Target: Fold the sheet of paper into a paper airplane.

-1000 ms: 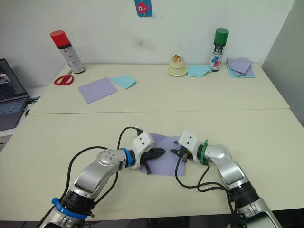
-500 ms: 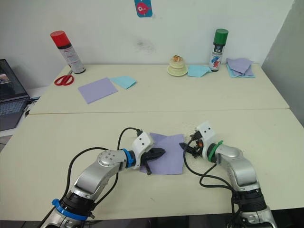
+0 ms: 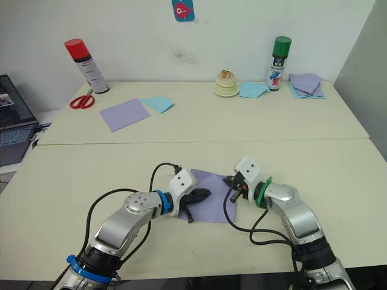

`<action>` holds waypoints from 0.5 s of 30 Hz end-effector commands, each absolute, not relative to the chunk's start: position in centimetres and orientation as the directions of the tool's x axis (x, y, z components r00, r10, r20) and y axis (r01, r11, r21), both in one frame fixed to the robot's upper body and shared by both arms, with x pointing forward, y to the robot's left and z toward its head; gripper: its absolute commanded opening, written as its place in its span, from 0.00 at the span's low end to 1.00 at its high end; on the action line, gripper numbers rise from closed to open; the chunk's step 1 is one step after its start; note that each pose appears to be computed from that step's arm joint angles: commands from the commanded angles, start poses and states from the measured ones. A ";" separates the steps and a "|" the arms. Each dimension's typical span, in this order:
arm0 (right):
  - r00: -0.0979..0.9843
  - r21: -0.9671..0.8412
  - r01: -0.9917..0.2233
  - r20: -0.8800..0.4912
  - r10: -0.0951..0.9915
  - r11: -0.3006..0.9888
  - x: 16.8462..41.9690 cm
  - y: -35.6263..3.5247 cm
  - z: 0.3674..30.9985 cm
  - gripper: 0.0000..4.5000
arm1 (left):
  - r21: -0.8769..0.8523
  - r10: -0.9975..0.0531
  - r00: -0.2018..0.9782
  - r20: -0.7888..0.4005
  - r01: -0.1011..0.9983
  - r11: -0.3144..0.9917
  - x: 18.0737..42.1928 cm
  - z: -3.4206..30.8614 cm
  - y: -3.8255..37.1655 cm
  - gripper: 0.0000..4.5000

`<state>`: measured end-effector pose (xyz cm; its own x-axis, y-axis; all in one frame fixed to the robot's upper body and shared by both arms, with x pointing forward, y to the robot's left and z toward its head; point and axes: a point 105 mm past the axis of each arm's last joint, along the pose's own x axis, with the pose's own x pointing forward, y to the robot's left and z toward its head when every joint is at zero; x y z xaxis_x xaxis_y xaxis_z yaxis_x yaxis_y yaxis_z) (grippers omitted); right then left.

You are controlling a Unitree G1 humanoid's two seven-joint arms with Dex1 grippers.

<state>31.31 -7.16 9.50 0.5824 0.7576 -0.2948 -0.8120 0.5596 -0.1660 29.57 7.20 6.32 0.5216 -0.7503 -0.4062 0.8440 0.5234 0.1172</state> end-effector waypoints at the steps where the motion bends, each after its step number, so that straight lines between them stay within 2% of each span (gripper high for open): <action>1: 0.536 -0.352 -0.828 -0.269 0.800 0.437 30.5 -5.8 10.3 0.01 | 0.072 -0.712 0.497 -0.495 0.841 0.537 28.4 3.3 7.9 0.00; 8: 0.512 -0.439 -0.826 -0.323 0.796 0.353 30.8 -5.3 8.4 0.01 | 0.073 -0.700 0.526 -0.483 0.821 0.567 28.9 3.3 8.6 0.00; 15: 0.521 -0.439 -0.824 -0.342 0.782 0.357 31.4 -5.0 7.5 0.01 | 0.077 -0.712 0.533 -0.457 0.821 0.566 29.5 4.0 8.2 0.00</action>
<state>31.19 -5.35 6.96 0.5176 0.7774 -0.3573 -0.8344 0.3662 -0.4118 29.79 7.61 6.01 0.5419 -0.7427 -0.3934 0.8305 0.5451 0.1148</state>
